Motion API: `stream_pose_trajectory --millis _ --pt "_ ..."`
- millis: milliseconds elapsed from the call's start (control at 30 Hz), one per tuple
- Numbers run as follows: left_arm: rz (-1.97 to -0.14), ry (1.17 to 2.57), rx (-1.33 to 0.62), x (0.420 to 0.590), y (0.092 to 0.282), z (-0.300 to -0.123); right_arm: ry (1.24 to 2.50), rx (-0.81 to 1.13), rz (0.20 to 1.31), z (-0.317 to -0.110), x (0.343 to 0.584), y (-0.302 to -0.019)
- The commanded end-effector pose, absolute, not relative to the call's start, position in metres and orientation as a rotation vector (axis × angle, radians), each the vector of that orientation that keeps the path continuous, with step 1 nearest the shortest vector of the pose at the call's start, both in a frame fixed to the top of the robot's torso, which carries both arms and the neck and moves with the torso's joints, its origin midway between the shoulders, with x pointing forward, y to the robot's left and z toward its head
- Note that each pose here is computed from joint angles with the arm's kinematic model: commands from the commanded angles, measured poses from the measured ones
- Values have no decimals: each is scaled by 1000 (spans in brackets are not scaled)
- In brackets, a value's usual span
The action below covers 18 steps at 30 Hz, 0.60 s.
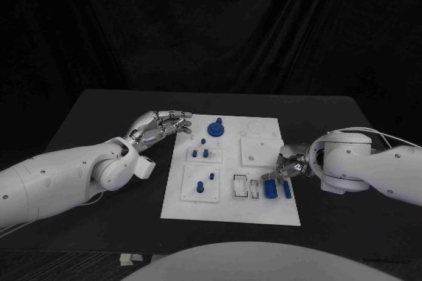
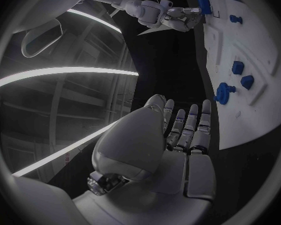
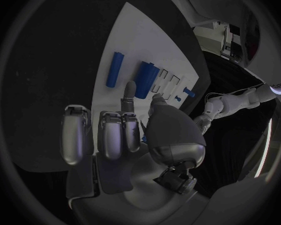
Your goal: Assemble the parts on the task board
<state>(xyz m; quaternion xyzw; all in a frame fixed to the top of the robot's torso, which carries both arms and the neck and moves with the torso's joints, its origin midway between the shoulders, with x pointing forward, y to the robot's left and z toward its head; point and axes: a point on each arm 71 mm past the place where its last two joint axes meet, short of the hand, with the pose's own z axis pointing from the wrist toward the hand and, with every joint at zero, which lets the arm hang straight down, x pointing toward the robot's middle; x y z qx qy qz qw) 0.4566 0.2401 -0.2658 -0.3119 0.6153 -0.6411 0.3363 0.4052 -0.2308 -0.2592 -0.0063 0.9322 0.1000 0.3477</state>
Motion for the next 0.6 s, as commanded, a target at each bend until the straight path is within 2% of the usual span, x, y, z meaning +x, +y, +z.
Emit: stream_pose_trajectory --millis 33,600 --pt "-1692 1603 -818 456 238 -266 2431 -15 231 -262 406 -230" --pt "-1692 1613 -824 455 237 -269 2538 -102 154 -279 406 -223"
